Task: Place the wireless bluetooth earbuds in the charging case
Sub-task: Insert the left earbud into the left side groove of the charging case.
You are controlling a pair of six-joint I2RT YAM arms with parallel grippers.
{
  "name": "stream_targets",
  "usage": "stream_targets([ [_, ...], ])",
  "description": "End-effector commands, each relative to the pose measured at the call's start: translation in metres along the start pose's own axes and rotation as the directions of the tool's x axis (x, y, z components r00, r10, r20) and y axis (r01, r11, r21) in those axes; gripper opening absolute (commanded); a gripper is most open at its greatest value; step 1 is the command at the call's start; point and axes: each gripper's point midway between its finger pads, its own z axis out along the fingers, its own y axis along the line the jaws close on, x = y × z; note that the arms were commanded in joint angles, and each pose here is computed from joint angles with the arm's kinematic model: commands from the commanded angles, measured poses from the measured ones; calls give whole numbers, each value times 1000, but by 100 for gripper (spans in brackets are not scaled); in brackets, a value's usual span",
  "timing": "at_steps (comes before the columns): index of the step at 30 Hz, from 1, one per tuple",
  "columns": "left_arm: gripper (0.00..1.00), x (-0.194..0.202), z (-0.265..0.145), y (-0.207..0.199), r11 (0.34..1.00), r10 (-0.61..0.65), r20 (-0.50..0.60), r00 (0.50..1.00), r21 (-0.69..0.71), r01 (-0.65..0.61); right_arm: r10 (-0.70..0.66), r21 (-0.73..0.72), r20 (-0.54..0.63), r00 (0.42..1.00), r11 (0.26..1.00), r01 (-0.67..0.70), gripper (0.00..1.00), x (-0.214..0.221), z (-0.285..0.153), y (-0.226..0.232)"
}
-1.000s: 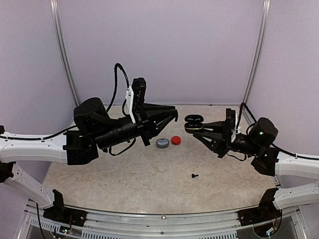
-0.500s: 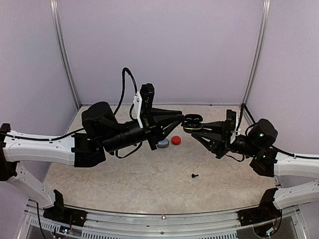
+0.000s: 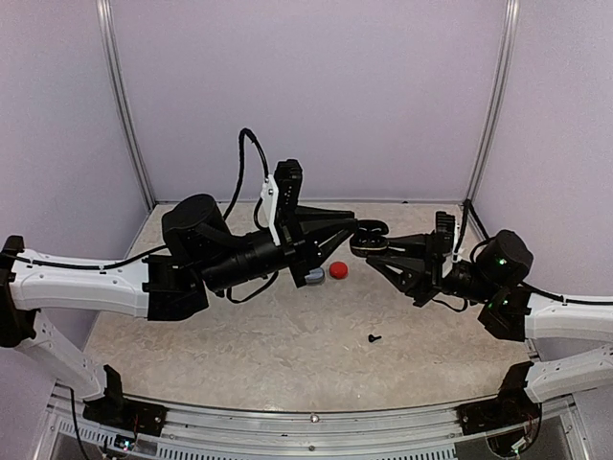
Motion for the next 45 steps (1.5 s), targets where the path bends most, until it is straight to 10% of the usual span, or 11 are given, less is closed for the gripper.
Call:
stream_targets([
  [1, 10, -10, 5, -2, 999, 39, 29, 999, 2, -39, 10, -16, 57, 998, 1000, -9, 0, -15, 0, 5],
  [45, 31, 1, -4, -1, 999, 48, -19, 999, -3, -48, 27, 30, 87, 996, 999, -29, 0, -18, 3, -6],
])
